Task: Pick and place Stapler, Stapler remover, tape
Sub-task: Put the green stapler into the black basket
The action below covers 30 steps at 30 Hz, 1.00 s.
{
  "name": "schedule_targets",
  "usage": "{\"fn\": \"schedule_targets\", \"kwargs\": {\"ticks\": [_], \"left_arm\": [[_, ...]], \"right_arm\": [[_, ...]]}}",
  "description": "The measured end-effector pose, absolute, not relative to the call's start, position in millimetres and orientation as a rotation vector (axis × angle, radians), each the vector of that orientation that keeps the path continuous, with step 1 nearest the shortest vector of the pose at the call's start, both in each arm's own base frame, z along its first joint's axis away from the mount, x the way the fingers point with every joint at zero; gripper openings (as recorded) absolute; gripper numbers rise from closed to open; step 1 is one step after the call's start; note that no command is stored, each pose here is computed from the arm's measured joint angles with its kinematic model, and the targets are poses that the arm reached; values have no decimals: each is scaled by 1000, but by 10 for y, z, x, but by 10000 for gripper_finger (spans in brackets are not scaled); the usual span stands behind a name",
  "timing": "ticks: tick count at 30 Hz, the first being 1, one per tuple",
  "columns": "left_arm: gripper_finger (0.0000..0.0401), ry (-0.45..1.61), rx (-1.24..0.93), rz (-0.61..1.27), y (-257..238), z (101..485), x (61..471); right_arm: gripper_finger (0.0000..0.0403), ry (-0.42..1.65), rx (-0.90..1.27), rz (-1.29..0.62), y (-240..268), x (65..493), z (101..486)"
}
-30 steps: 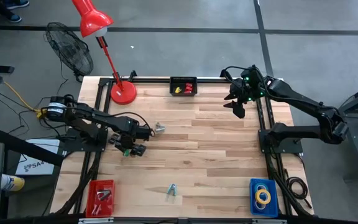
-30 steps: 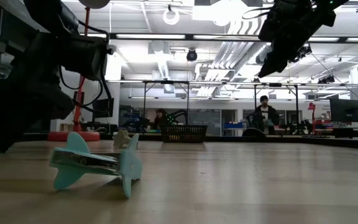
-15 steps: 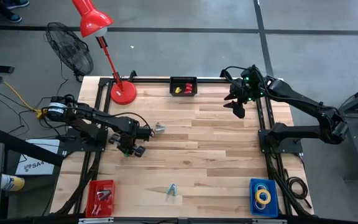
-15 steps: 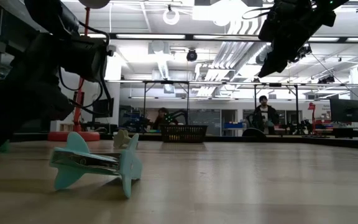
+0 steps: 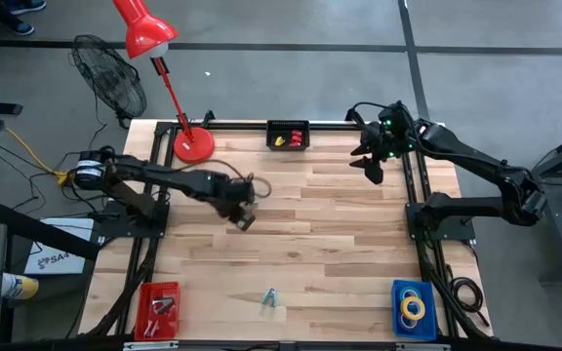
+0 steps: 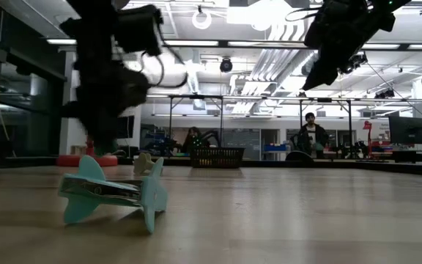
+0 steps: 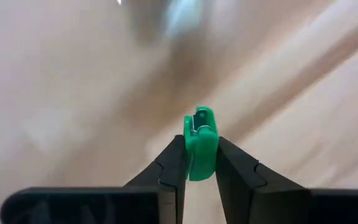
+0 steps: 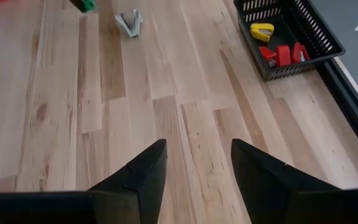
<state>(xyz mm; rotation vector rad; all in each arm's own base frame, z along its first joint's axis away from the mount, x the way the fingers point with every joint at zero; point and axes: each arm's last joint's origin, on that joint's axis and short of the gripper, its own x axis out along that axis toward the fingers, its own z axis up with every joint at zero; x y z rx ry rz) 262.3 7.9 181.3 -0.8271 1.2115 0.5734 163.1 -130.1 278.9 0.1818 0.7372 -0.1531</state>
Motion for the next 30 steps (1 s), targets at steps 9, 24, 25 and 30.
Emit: {"fn": "schedule_targets", "kwargs": {"ticks": [9,24,25,30], "left_arm": [[60,765,-350,461,450,2454,3102],[61,383,42,386,770,3406,3346],[61,384,49,384,770,3409,3346],[61,385,52,384,771,3409,3352]], "right_arm": [[171,575,181,-70,-1328,1713,2895],[171,185,65,71,-1330,2063,3220],[171,170,59,79,-1327,2097,3224],[171,112,33,95,-1361,2263,3200]]}}
